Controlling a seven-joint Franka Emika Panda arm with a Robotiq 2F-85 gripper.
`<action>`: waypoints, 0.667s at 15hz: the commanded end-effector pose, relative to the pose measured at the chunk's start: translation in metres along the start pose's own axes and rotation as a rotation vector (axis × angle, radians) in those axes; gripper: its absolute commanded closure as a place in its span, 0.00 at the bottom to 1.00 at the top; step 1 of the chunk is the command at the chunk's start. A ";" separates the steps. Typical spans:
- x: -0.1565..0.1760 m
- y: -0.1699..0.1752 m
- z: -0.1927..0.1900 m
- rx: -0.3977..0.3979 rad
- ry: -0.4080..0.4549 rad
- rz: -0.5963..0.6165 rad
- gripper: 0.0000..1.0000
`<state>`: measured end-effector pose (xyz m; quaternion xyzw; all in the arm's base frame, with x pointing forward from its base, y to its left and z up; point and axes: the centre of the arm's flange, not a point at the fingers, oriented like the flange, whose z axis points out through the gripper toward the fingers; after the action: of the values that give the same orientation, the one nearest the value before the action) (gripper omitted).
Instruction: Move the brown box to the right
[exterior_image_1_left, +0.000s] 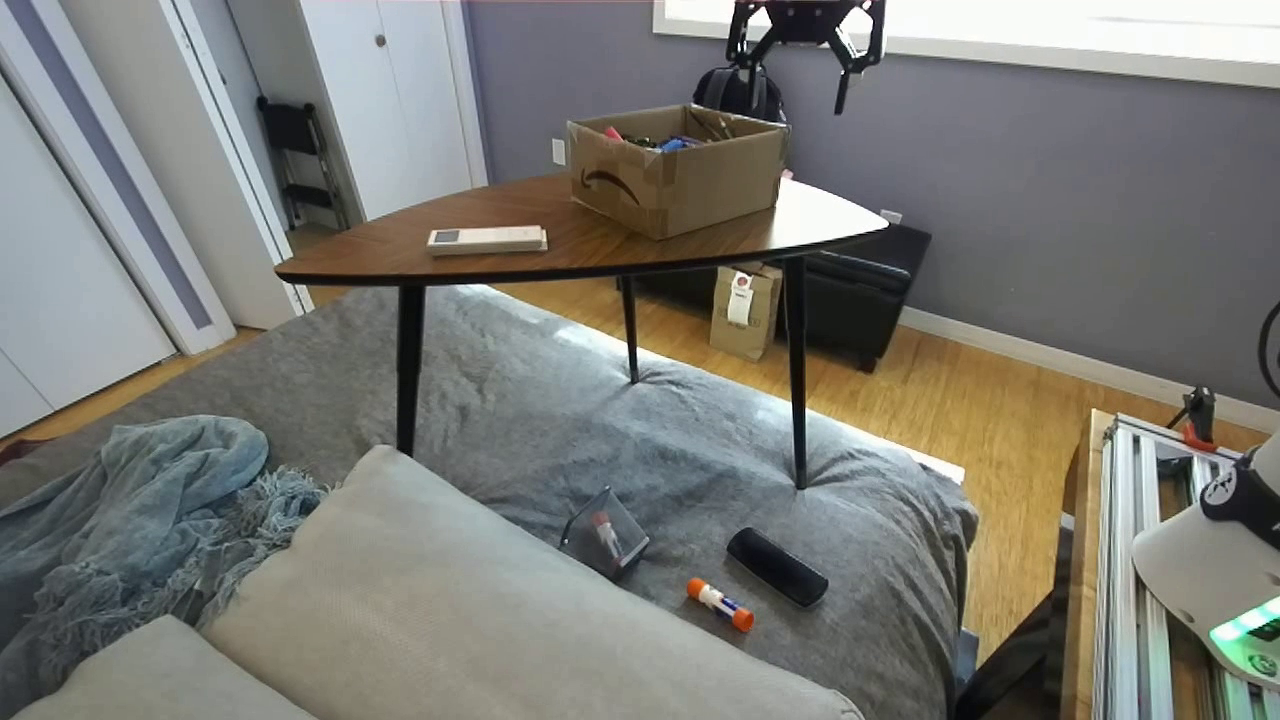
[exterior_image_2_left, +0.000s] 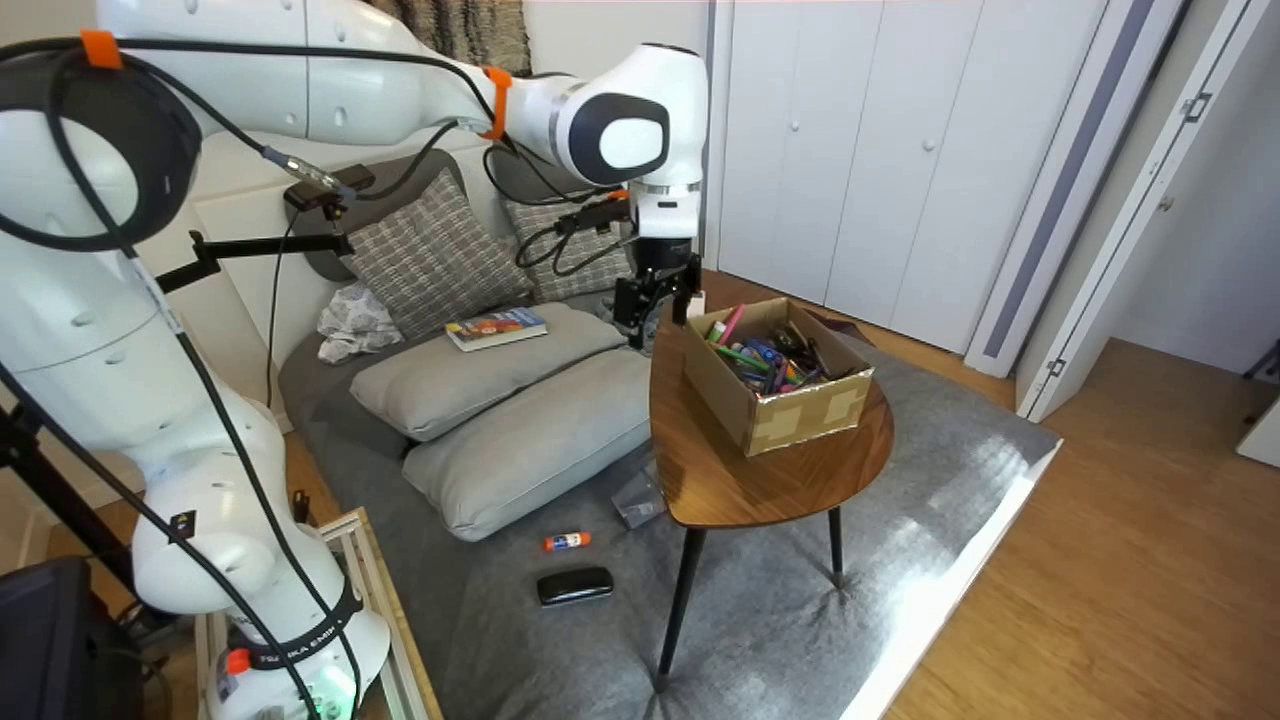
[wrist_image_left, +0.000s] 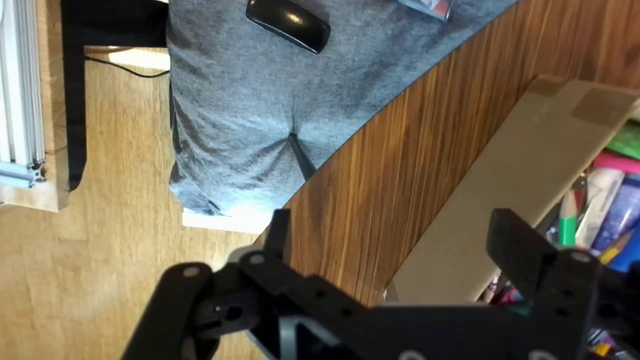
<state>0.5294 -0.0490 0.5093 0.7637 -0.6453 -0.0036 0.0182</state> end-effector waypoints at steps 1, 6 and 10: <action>0.016 -0.019 0.006 0.020 0.041 0.194 0.00; 0.040 -0.026 0.025 0.043 0.096 0.447 0.00; 0.060 -0.027 0.039 0.053 0.116 0.586 0.00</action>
<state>0.5561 -0.0952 0.4767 0.5855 -0.8087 0.0463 0.0332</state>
